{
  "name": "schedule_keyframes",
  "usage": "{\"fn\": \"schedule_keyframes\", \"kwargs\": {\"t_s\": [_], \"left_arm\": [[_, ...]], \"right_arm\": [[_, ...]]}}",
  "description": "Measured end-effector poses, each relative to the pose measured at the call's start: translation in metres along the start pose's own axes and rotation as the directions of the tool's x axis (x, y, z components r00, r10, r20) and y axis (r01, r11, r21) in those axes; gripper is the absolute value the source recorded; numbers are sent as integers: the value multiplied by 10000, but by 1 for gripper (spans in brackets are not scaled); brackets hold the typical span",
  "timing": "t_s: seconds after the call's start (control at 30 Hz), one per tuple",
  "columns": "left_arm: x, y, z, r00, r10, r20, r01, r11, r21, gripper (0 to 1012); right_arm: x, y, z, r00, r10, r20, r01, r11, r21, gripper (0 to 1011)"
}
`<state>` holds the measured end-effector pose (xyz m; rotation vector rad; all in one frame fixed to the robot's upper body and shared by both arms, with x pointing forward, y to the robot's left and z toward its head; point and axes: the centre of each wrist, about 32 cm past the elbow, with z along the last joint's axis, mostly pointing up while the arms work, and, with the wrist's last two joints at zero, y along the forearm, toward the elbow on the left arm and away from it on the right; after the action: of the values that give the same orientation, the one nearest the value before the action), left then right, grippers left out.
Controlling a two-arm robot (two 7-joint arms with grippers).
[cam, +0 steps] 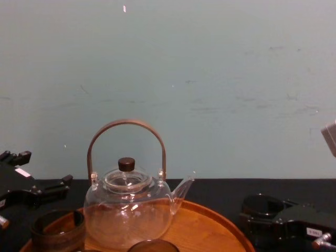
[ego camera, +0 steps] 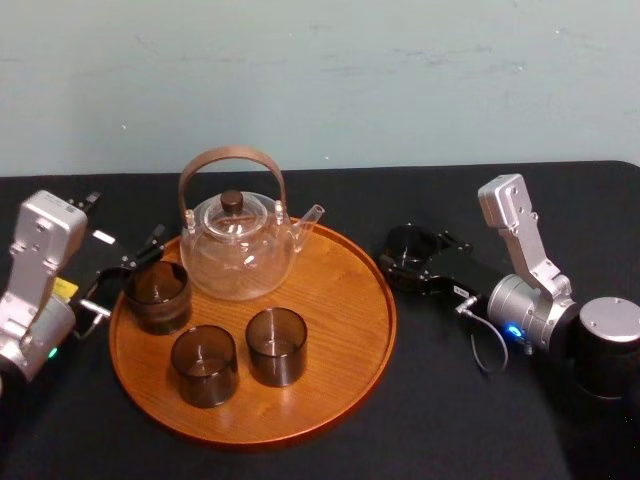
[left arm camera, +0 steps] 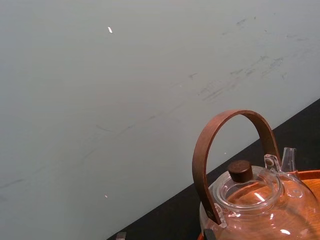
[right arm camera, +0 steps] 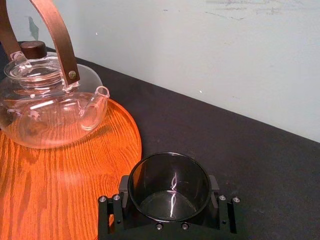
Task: Pick up the glass from the table and place it on the tray.
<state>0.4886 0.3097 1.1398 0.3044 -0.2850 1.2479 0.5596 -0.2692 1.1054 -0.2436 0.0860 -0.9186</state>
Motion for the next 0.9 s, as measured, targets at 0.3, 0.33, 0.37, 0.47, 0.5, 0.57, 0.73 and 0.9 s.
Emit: {"fn": "schedule_keyframes", "kwargs": {"t_s": [0.3, 0.33, 0.37, 0.47, 0.5, 0.57, 0.73, 0.9], "left_arm": [[0, 0, 0, 10000, 1, 0, -1, 10000, -1, 1001], [0, 0, 0, 10000, 1, 1, -1, 10000, 0, 1001], [0, 0, 0, 10000, 0, 0, 0, 10000, 0, 1001], [0, 0, 0, 10000, 1, 0, -1, 10000, 0, 1001], [0, 0, 0, 10000, 1, 0, -1, 10000, 0, 1001], [0, 0, 0, 10000, 1, 0, -1, 10000, 0, 1001], [0, 0, 0, 10000, 1, 0, -1, 10000, 0, 1001], [0, 0, 0, 10000, 1, 0, -1, 10000, 0, 1001]], "right_arm": [[0, 0, 0, 10000, 0, 0, 0, 10000, 0, 904], [0, 0, 0, 10000, 0, 0, 0, 10000, 0, 904], [0, 0, 0, 10000, 0, 0, 0, 10000, 0, 904], [0, 0, 0, 10000, 1, 0, -1, 10000, 1, 904], [0, 0, 0, 10000, 1, 0, -1, 10000, 1, 904], [0, 0, 0, 10000, 0, 0, 0, 10000, 0, 904], [0, 0, 0, 10000, 0, 0, 0, 10000, 0, 905], [0, 0, 0, 10000, 1, 0, -1, 10000, 0, 904]]}}
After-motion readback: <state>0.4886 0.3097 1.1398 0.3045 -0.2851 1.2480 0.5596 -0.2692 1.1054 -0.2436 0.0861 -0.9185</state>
